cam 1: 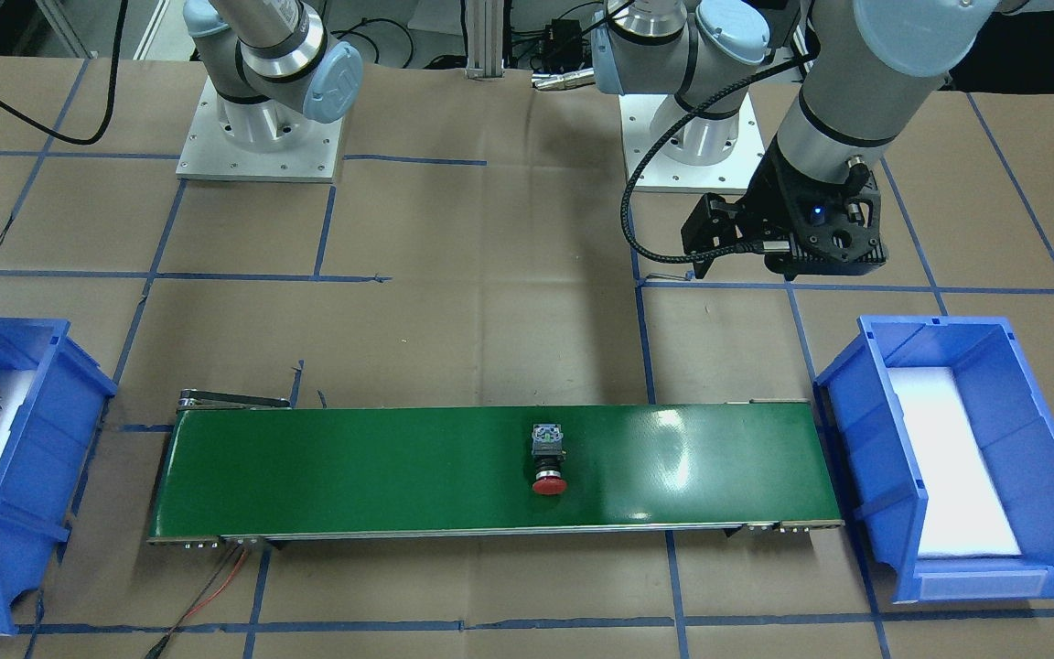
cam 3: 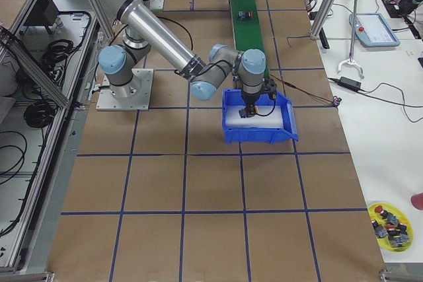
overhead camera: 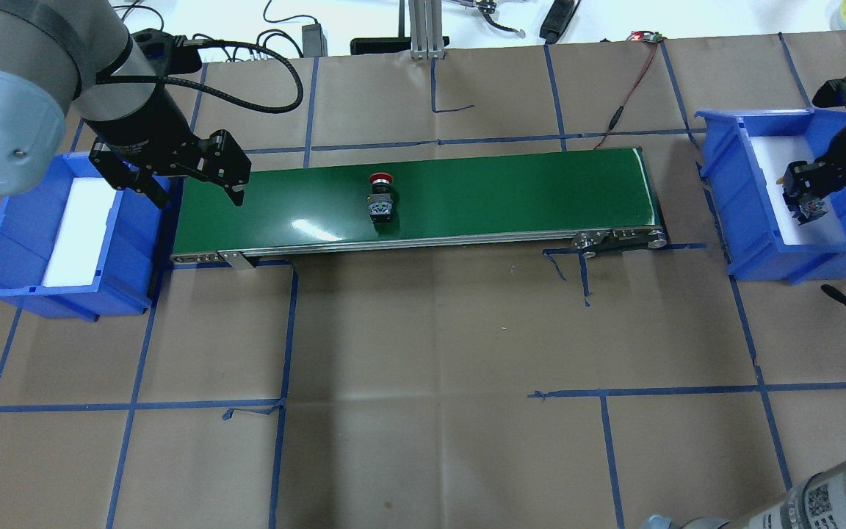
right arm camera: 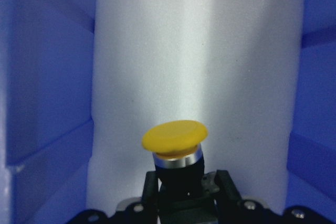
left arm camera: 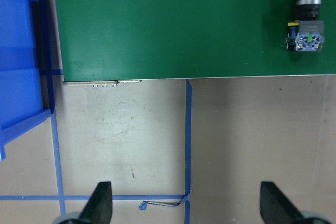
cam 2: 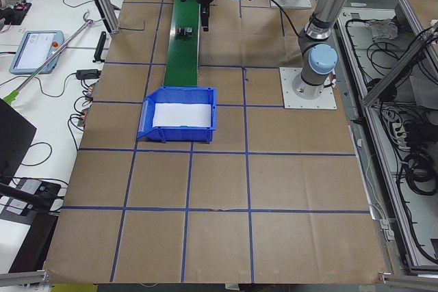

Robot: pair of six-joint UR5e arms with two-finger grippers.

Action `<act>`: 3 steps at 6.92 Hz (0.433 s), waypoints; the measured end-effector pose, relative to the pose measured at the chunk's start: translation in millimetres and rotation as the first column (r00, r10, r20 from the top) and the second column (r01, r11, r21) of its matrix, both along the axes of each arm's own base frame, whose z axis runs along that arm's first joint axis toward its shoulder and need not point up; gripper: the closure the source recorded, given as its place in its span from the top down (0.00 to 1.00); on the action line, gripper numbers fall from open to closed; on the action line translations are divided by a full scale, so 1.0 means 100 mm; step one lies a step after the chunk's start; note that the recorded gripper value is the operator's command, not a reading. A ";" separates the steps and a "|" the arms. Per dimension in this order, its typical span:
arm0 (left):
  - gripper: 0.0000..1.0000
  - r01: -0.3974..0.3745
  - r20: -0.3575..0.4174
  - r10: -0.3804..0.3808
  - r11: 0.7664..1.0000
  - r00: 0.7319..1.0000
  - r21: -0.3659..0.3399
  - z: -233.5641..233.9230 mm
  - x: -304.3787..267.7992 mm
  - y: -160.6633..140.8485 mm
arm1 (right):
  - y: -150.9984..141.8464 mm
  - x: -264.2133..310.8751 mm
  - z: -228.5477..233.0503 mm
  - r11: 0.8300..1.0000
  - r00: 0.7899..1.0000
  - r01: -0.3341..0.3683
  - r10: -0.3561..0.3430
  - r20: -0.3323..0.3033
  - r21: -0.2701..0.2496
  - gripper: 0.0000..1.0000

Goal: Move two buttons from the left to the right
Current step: 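Carry the yellow button with the right gripper into the empty blue bin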

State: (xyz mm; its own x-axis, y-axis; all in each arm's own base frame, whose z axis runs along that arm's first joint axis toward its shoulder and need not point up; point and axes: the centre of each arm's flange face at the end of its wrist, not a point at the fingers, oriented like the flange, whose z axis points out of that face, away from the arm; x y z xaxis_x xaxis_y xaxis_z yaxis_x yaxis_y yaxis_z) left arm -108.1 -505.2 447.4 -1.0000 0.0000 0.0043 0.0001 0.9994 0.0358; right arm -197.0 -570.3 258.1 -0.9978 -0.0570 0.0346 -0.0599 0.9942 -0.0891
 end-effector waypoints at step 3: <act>1.00 -0.002 -0.001 0.002 1.000 1.000 -0.001 0.00 0.00 0.00 | 0.08 -0.04 -0.24 1.000 1.000 0.015 -0.015 0.010 0.025 0.20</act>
State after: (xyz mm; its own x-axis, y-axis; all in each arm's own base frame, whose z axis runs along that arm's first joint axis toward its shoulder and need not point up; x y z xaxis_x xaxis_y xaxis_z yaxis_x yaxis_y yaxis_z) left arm -108.2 -505.3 447.7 -1.0000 -0.0025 0.0051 -0.0023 0.9994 0.0350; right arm -201.0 -562.0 234.2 -0.9988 -0.0425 0.0230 -0.0439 0.9969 -0.0647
